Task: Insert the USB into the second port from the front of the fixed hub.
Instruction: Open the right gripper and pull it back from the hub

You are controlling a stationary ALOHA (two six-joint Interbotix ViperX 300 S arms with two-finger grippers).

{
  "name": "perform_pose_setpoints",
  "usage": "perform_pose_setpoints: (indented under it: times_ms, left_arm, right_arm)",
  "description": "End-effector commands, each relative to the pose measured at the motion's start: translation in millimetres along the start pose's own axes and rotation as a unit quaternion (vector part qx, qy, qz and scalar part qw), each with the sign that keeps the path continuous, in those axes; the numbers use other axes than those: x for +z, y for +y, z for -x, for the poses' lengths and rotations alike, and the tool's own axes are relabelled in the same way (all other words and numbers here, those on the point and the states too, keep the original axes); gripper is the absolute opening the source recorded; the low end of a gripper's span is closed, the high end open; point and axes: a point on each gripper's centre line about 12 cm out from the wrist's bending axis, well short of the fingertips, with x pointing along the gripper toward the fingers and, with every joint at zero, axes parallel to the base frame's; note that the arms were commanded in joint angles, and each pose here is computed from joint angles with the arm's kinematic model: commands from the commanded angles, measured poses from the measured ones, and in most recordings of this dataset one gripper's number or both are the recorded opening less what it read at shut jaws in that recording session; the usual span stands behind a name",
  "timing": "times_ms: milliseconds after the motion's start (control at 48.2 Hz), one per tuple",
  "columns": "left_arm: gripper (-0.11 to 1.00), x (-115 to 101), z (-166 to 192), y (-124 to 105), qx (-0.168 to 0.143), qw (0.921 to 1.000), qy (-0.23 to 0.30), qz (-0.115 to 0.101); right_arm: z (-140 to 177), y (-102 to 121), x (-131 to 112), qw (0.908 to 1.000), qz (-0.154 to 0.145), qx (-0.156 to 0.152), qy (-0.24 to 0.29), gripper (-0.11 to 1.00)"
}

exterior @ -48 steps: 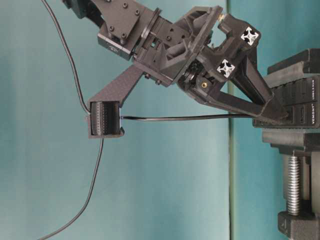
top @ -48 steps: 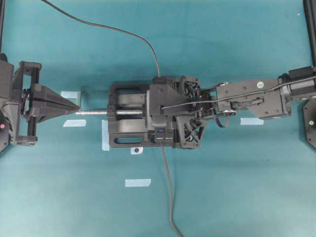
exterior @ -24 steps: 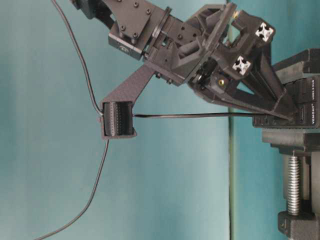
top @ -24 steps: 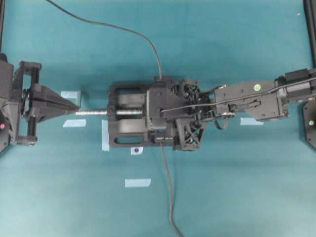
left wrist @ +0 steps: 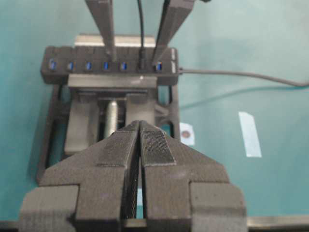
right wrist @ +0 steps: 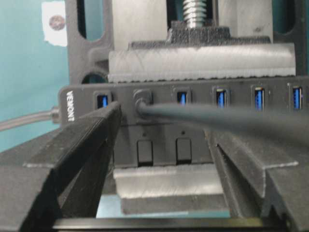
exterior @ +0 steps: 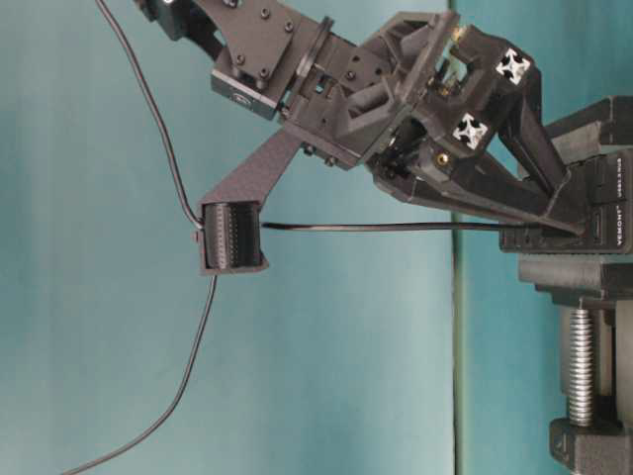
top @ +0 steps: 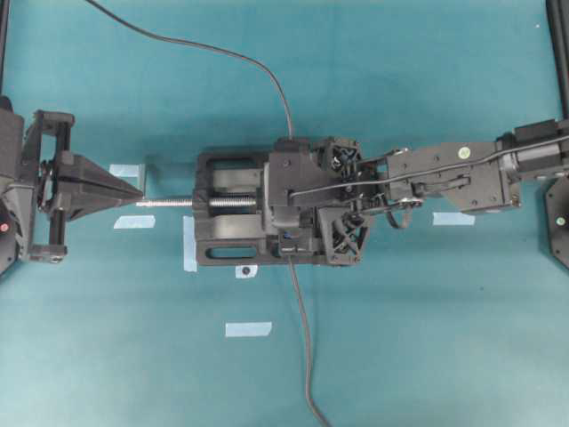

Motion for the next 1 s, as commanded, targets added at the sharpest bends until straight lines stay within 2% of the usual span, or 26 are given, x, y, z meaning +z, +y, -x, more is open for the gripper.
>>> perform_pose_setpoints:
  times_ms: [0, 436, 975]
  left_arm:
    - [0.0, 6, 0, 0, 0.0, 1.0, -0.01, 0.0]
    - [0.0, 6, 0, 0, 0.0, 1.0, -0.01, 0.0]
    - [0.0, 6, 0, 0, 0.0, 1.0, -0.01, 0.0]
  right_arm:
    - [19, 2, 14, 0.9996, -0.002, 0.003, -0.029, 0.86]
    - [53, 1, 22, 0.9976, -0.002, 0.003, -0.069, 0.86]
    - [84, 0, 5, 0.9945, -0.004, 0.006, -0.105, 0.86]
